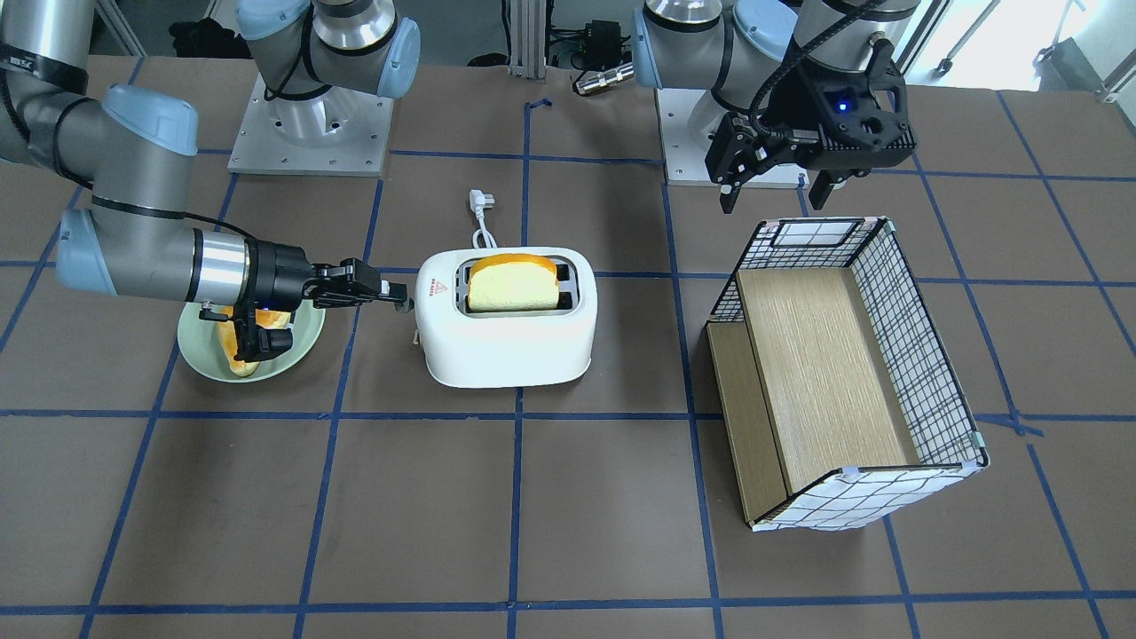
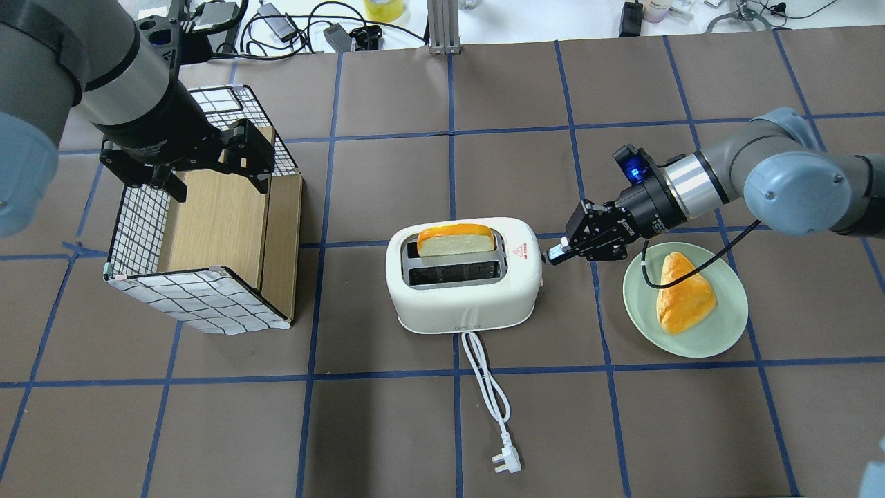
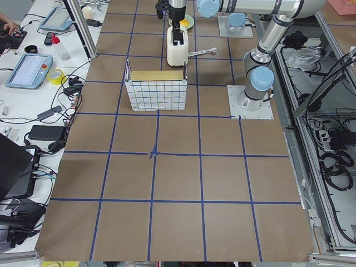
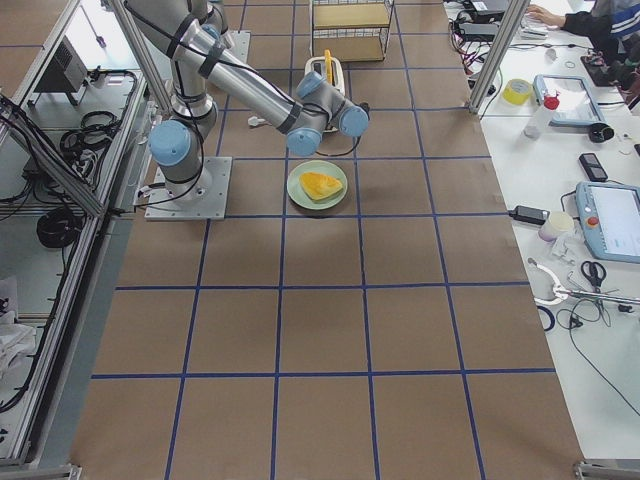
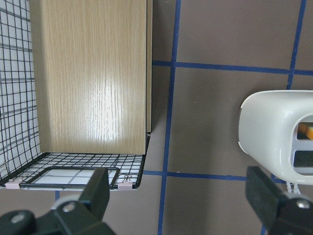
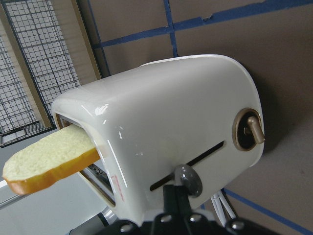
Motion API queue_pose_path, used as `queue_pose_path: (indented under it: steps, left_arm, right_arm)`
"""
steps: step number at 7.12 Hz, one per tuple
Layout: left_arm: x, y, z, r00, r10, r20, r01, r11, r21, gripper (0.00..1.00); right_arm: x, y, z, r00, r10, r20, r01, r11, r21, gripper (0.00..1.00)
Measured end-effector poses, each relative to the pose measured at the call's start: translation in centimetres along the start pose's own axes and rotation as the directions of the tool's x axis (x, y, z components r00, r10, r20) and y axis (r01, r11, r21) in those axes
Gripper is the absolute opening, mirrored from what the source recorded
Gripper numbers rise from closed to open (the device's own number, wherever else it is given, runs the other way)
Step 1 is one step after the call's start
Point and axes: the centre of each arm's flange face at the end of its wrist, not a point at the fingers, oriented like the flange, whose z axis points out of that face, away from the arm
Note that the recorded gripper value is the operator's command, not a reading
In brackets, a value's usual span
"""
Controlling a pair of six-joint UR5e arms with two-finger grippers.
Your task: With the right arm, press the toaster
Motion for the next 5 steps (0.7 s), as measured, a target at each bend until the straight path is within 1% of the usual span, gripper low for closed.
queue_pose_path:
  steps: [5]
  left_arm:
    - [0.0, 0.0, 0.0, 1.000, 0.000, 0.000, 0.000, 1.000, 0.000, 1.00]
  right_arm:
    - [2.1, -0.3, 1.6, 0.999, -0.036, -0.020, 0.037, 0.999, 0.028, 0.00]
